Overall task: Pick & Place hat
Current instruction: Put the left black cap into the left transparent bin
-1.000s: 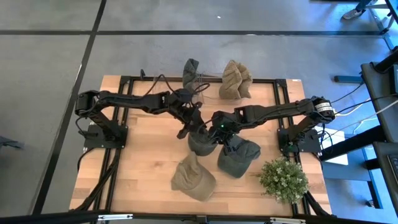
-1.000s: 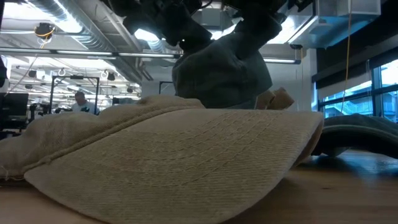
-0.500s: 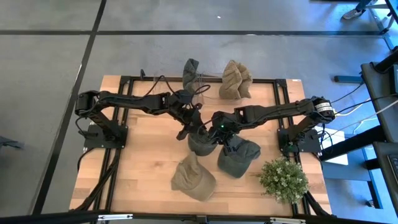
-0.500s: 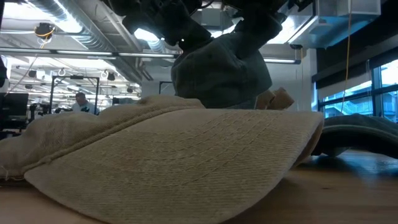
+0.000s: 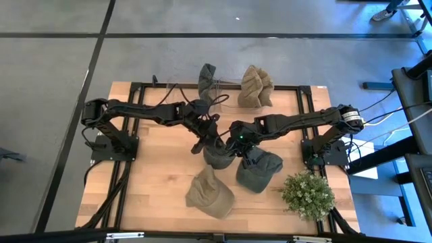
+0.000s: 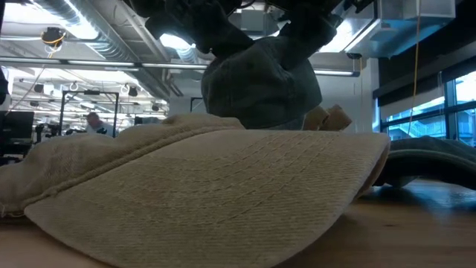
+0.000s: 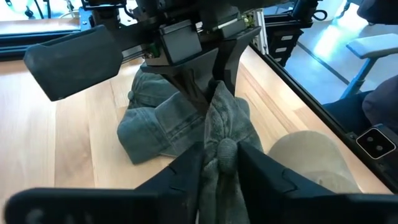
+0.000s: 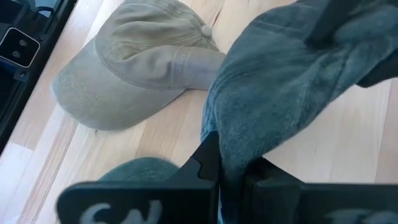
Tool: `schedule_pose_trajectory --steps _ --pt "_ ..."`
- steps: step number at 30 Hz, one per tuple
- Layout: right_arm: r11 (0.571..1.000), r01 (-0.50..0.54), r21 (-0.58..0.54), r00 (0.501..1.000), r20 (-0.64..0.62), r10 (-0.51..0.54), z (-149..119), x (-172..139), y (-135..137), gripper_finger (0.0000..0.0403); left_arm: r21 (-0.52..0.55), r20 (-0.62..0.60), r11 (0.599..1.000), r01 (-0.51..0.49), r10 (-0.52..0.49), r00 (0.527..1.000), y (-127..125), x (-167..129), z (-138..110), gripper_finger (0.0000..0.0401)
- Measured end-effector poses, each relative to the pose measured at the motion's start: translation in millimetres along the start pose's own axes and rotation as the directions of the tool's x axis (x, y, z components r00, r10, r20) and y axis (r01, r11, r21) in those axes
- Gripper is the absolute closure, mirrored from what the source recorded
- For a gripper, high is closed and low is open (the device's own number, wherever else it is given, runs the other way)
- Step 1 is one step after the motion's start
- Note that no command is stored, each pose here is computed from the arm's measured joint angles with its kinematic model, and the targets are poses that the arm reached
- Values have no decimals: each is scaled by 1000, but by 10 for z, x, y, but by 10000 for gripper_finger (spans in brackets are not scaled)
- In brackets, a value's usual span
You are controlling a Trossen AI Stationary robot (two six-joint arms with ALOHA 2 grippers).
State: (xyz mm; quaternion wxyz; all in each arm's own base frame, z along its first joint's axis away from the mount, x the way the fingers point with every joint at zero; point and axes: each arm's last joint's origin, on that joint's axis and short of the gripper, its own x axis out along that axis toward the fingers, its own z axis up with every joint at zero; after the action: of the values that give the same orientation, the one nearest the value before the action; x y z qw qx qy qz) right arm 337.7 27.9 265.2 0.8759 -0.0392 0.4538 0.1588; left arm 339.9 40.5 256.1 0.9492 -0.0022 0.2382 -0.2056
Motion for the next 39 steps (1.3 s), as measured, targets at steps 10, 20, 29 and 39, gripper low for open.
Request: schedule_pose_trajectory --steps 10,20,29,39 --pt "1000 12 -23 1000 -1 -12 0 -1 -3 388 2 -5 1000 -25 25 1000 7 0 -1 374" --pt "985 173 -11 985 10 -173 59 -173 -18 316 51 0 994 -100 100 995 -16 -58 50 374" --pt "989 144 -25 966 221 -135 -17 -785 176 289 129 28 972 -198 196 980 -228 -544 256 374" --pt "981 183 71 947 256 -195 -347 -939 253 291 351 67 838 -417 422 904 -353 -1297 356 374"
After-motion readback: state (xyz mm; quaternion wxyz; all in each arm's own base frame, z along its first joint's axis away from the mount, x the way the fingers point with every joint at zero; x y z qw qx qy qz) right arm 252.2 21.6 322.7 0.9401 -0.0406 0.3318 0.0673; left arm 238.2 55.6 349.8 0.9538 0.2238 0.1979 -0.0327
